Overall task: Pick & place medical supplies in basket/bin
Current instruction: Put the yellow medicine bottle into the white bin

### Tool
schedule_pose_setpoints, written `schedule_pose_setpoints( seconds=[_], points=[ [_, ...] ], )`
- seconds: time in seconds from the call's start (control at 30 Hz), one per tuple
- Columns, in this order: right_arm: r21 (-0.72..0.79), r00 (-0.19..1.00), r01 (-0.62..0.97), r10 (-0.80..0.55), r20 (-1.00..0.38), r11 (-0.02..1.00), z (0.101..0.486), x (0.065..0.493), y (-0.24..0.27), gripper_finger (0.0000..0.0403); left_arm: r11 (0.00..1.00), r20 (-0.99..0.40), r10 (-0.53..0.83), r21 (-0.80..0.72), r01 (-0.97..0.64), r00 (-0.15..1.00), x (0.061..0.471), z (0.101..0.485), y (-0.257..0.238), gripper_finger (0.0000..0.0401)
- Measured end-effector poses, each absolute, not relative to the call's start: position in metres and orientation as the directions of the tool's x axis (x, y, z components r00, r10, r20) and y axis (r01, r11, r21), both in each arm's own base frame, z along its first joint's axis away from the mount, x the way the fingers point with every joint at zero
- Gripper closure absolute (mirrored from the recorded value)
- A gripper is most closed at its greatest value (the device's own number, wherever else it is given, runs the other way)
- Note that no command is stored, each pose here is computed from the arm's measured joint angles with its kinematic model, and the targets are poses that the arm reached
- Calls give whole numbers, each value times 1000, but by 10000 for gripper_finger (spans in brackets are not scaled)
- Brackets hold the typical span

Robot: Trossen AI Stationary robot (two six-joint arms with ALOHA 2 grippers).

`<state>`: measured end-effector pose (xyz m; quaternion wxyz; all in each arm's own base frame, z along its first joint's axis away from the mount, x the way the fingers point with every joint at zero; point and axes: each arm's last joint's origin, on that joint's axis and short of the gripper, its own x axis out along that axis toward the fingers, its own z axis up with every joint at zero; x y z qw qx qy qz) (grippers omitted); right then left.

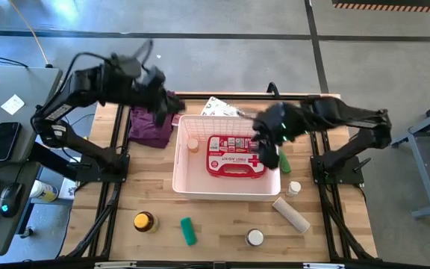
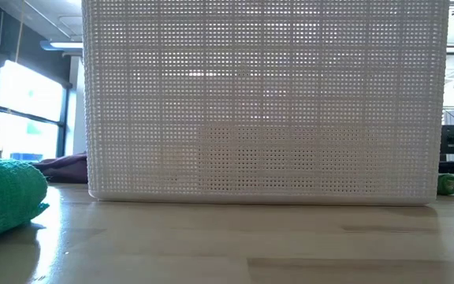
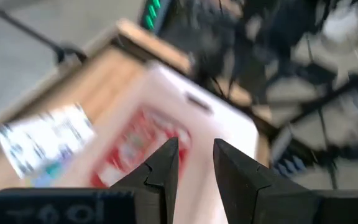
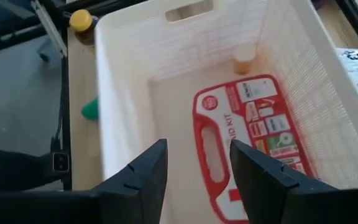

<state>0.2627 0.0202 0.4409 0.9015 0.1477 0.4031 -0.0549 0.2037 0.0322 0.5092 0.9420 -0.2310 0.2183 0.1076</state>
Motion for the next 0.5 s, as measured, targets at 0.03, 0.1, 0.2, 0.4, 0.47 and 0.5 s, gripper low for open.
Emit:
schedule_pose_setpoints(
  seconds=[0.03,0.1,0.2,0.4,0.47,0.5],
  points=[
    [205,673,219,4,-739,954,443,259,28,237,872,-487,65,-396,-286,871,204,507,24,268],
    [161,684,225,-38,-729,961,445,252,42,237,878,-538,10,-398,-264,843,204,501,6,268],
    [117,705,261,-106,-702,958,448,245,57,237,891,-618,-14,-364,-270,786,200,493,-18,268],
    [104,709,251,-110,-696,962,448,239,73,237,861,-799,-42,-333,-384,599,193,471,-43,267],
    [96,707,265,-126,-696,959,448,237,76,237,862,-843,-101,-339,-376,528,196,464,-54,261],
    [92,706,272,-134,-696,958,447,236,77,237,869,-855,-124,-339,-361,503,198,461,-60,256]
  ],
)
